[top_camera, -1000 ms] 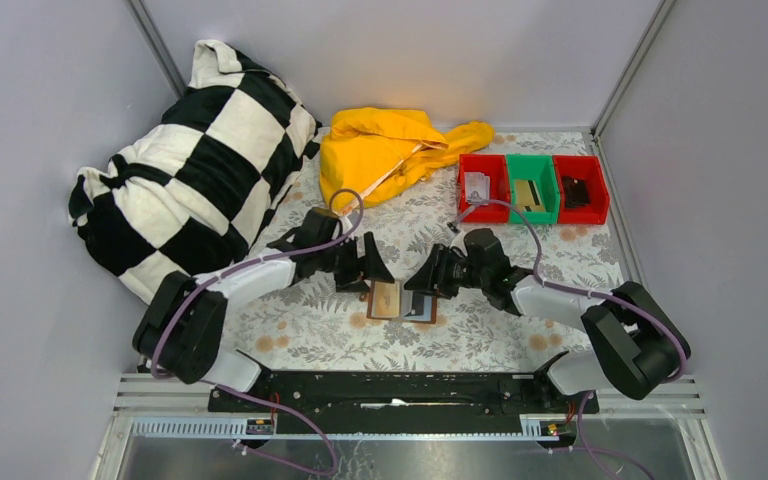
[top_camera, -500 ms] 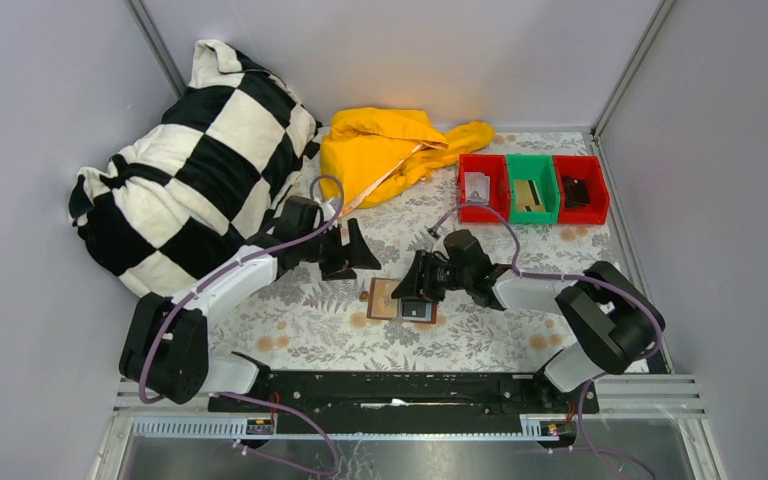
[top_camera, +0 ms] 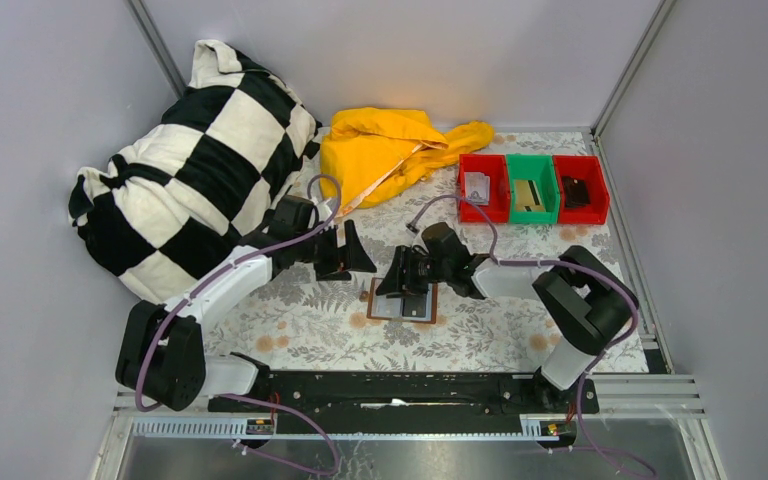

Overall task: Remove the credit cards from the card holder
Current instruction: Remove the credit card from the card holder.

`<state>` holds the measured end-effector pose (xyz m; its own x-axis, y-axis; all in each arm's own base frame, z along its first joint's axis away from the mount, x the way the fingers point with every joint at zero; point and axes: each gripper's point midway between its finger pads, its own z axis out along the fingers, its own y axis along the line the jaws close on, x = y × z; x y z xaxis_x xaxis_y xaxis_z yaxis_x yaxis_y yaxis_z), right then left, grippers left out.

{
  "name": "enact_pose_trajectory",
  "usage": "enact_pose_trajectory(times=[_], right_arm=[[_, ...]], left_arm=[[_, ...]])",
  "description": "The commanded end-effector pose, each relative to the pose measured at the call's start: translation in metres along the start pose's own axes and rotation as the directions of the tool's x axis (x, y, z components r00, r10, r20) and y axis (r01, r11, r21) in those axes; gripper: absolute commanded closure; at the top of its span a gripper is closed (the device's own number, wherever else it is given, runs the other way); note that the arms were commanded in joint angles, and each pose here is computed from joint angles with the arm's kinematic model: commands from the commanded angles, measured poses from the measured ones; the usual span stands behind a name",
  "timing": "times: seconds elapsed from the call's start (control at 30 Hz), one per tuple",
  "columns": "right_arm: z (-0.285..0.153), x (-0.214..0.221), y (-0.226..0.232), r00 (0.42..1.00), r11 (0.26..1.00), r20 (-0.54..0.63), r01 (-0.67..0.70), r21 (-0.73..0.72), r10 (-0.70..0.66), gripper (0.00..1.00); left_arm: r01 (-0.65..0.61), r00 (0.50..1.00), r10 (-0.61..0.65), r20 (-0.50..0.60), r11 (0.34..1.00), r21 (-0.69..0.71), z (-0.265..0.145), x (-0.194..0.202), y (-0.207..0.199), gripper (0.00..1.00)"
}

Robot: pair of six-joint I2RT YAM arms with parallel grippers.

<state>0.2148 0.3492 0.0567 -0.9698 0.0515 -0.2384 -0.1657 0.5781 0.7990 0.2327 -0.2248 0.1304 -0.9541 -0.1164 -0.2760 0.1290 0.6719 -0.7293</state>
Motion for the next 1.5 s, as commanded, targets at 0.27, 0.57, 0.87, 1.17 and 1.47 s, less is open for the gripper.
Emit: enact_pose_trajectory(times=[0.27, 0.57, 0.87, 1.17, 1.47], right_arm=[[-0.078, -0.016, -0.050, 0.971, 0.991, 0.236, -0.061, 0.118, 0.031, 0.61], [-0.077, -0.008, -0.061, 0.971, 0.989, 0.228, -0.092, 0.111, 0.065, 0.68], [-0.070, -0.009, -0.071, 0.974, 0.986, 0.219, -0.090, 0.141, 0.057, 0.73], [-0.073, -0.005, -0.085, 0.975, 0.979, 0.215, -0.100, 0.180, 0.060, 0.72], [-0.065, -0.002, -0.089, 0.980, 0.980, 0.185, -0.104, 0.171, 0.072, 0.72]], left_arm=[[-0.102, 0.990, 0.113, -0.080, 0.987, 0.124, 0.041, 0.024, -0.052, 0.13], [-0.034, 0.995, 0.044, -0.086, 0.993, 0.110, 0.080, 0.027, -0.053, 0.19], [-0.011, 0.994, 0.011, -0.107, 1.000, 0.001, 0.103, 0.028, -0.022, 0.38], [-0.047, 0.993, 0.037, -0.109, 0.995, -0.089, 0.109, 0.029, -0.006, 0.51], [-0.051, 0.990, 0.040, -0.137, 0.995, -0.083, 0.114, 0.036, -0.004, 0.59]])
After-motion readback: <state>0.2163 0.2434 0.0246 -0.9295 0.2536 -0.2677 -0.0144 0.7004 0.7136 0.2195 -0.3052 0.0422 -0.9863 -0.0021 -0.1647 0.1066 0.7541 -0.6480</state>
